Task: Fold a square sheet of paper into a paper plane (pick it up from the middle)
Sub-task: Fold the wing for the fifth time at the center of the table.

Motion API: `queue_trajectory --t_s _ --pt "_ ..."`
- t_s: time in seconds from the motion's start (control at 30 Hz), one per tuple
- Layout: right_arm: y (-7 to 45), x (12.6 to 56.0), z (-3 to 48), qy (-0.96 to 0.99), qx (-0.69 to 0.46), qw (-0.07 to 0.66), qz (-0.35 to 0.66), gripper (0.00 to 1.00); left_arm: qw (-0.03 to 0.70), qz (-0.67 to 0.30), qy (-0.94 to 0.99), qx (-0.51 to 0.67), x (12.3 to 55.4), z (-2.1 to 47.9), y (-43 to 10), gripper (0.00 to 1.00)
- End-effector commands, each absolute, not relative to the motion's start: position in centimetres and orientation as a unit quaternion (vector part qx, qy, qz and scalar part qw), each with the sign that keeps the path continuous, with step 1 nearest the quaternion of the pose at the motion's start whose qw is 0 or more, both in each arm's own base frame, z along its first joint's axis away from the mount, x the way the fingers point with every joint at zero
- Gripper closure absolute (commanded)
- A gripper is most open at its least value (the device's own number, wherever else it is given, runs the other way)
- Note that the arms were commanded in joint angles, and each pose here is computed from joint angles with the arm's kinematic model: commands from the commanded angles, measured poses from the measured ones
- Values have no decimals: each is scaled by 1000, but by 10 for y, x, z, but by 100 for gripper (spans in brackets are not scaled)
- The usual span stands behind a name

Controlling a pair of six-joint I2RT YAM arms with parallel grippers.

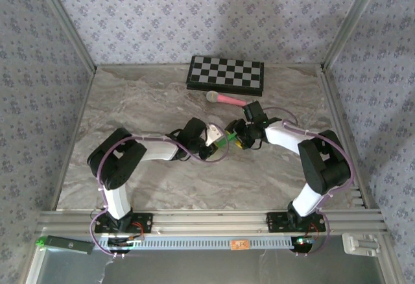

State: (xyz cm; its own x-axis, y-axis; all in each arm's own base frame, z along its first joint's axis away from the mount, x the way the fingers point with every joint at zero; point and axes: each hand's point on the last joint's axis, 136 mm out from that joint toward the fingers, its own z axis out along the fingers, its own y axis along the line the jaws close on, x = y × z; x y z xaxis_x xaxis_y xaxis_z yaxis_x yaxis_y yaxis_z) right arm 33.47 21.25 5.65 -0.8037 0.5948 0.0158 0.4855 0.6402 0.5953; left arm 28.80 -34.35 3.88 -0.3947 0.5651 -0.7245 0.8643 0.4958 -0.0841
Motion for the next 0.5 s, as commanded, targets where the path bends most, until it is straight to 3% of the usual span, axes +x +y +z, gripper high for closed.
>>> queue_trajectory --t_s 0.0,0.47 --pt "206 337 56 909 292 94 283 38 290 -282 806 432 283 40 -352 92" --pt "198 340 62 907 294 104 282 37 255 -325 820 398 281 33 -356 93"
